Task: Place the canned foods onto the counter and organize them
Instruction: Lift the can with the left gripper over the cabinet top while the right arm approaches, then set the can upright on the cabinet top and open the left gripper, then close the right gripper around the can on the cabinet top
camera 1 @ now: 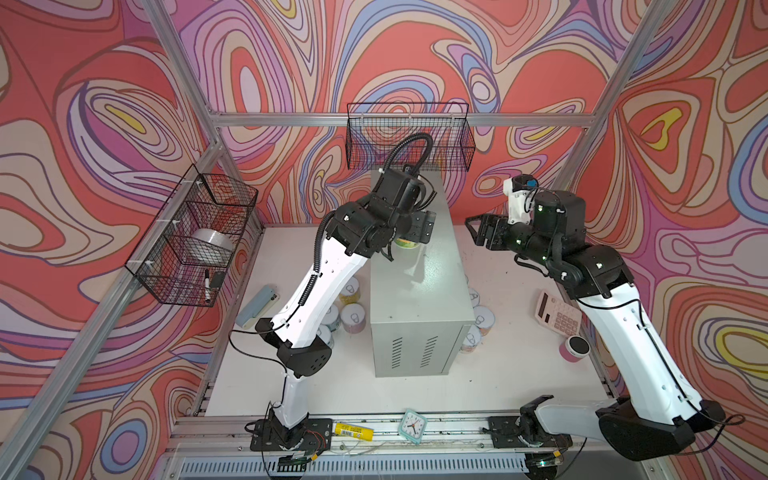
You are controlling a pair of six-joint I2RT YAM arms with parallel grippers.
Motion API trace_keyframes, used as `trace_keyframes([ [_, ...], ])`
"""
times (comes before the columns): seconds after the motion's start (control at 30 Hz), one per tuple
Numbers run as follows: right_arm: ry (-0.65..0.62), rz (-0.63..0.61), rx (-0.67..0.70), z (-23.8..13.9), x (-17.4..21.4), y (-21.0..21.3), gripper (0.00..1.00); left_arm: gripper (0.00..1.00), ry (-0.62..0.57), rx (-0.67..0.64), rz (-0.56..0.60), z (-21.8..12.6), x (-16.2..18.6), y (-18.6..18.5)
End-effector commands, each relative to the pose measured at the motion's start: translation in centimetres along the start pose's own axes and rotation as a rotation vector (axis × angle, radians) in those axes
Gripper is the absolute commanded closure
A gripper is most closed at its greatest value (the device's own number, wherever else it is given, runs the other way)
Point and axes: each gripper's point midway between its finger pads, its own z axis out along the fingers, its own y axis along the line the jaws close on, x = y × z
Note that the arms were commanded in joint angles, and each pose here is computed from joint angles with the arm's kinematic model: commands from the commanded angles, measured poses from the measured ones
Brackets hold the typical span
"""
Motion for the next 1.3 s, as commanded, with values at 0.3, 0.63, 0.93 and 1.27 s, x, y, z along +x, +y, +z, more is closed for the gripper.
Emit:
trace_keyframes([
  [0.3, 0.013, -0.059, -0.203, -0.8, 1.8, 4.9, 0.18, 0.0, -0.254, 0.095, -0.021, -4.4, -6.7, 0.0],
  [0.63, 0.028, -0.172, -0.239, 0.9, 3.1, 8.7, 0.17, 0.0, -0.302, -0.019, -0.086, -9.3, -6.5, 5.5],
  [0.93, 0.062, -0.184, -0.238, 4.4, 3.6, 11.1, 0.28, 0.0, -0.292, -0.067, -0.205, -9.5, -2.9, 10.4],
  [1.27, 0.04, -0.172, -0.144, 8.8, 2.5, 10.9, 0.3, 0.0, -0.229, -0.056, -0.273, -7.0, 0.4, 12.2],
])
